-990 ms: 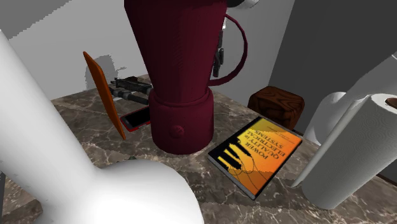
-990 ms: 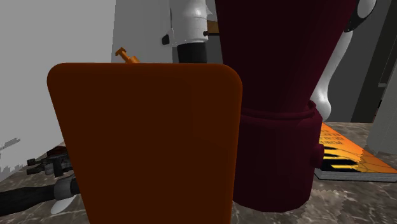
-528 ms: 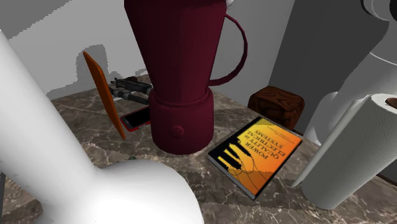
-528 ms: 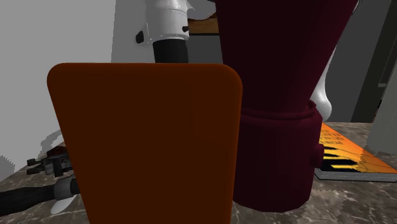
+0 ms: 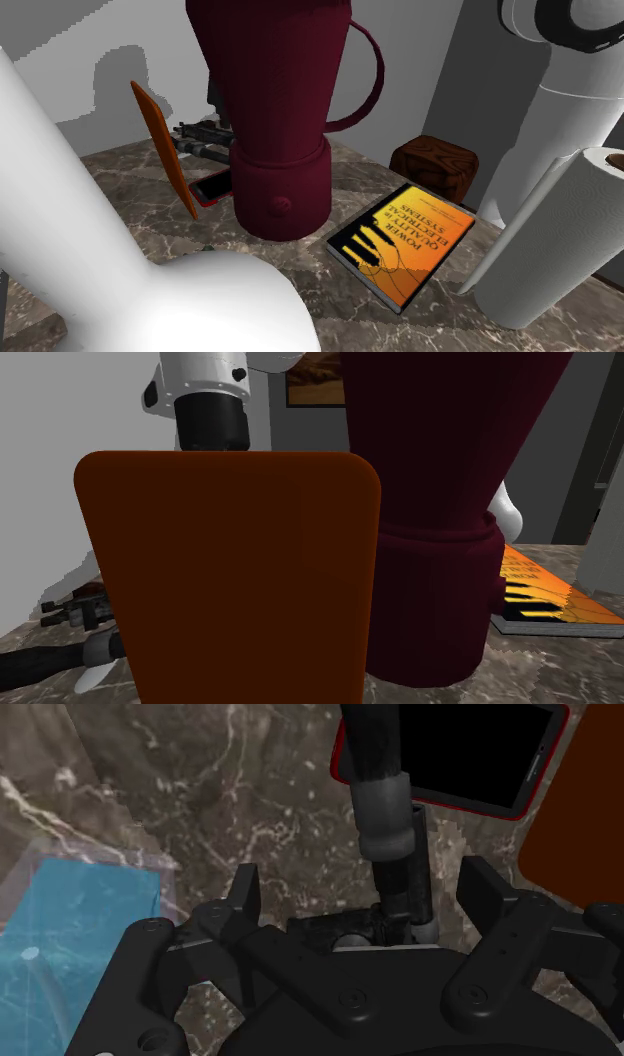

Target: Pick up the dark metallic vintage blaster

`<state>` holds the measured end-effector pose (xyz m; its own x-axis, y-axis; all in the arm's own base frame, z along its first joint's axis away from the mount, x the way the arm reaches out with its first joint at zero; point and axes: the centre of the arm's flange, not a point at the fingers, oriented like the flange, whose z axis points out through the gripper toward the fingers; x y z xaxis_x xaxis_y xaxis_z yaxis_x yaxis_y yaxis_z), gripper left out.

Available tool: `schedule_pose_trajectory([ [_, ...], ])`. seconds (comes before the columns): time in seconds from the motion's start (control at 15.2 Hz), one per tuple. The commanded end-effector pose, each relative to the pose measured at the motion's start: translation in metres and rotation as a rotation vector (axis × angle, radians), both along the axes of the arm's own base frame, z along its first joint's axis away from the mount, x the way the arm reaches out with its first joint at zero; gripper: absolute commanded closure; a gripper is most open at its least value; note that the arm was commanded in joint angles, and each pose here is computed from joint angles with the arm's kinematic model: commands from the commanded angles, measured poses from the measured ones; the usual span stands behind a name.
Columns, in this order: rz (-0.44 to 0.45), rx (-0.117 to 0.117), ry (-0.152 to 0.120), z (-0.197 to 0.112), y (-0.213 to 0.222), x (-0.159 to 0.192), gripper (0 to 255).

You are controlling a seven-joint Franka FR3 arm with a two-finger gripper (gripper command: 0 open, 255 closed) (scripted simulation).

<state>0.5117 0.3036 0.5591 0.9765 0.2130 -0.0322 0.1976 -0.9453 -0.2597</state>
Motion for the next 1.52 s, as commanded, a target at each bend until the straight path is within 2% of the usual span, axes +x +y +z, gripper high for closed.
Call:
schedule_pose_trajectory([
  [0.0, 0.013, 0.023, -0.002, -0.001, 0.020, 0.014, 0],
  [0.13, 0.022, 0.038, -0.004, 0.001, 0.033, 0.022, 0],
  [0.59, 0.022, 0.038, -0.004, -0.039, 0.033, 0.022, 0],
  [0.73, 0.022, 0.038, -0.004, -0.039, 0.033, 0.022, 0],
  [0.79, 0.022, 0.038, -0.004, -0.038, 0.034, 0.022, 255],
  [1.45, 0.022, 0.038, -0.004, -0.033, 0.033, 0.022, 255],
])
